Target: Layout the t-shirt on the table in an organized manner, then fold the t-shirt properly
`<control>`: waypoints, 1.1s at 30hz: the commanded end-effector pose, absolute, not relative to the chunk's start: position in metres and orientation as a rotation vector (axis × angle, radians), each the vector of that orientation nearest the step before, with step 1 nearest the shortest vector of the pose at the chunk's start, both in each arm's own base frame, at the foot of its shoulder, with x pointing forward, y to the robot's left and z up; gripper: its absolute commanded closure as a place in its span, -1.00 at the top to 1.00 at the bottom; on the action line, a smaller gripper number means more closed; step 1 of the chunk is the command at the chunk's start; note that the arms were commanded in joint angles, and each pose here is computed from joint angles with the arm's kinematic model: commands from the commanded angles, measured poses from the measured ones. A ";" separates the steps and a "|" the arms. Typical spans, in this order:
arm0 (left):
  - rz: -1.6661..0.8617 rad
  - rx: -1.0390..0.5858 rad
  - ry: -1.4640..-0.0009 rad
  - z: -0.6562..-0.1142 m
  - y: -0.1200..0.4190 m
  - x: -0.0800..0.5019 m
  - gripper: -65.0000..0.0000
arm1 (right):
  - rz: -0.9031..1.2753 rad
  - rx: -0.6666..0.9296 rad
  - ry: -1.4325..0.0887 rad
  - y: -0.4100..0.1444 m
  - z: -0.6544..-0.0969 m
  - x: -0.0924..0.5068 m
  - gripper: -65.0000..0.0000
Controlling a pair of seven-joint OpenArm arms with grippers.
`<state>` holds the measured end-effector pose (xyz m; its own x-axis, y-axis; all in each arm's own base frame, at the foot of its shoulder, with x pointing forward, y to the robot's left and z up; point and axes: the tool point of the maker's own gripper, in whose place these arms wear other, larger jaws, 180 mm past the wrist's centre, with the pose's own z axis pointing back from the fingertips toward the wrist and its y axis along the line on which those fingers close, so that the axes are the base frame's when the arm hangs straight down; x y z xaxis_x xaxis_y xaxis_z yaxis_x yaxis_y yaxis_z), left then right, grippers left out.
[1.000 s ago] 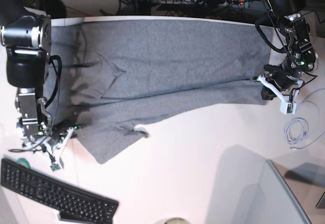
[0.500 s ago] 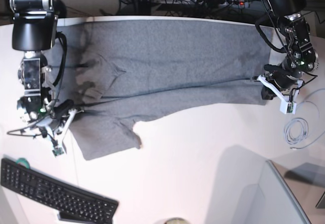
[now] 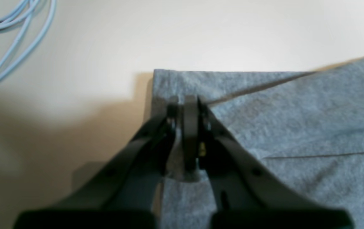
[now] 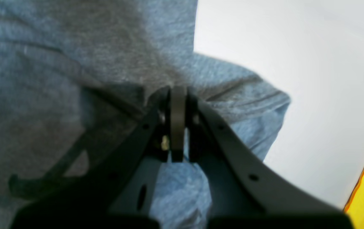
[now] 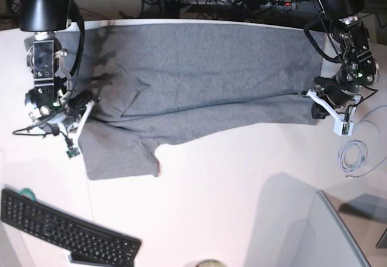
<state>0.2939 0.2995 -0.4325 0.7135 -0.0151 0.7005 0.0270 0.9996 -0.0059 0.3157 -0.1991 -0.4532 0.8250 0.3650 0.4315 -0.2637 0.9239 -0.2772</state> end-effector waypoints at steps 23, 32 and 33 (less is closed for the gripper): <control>-0.027 -0.005 -0.828 -0.418 0.305 0.304 -1.00 | 0.066 0.010 -0.643 -0.204 -0.458 0.418 0.05; -0.029 -0.003 -0.827 -0.418 0.306 0.304 -1.00 | 0.038 0.072 -0.598 -0.202 -0.489 0.407 0.05; -0.029 -0.003 -0.827 -0.418 0.306 0.304 -1.00 | 0.038 0.073 -0.597 -0.201 -0.490 0.406 0.04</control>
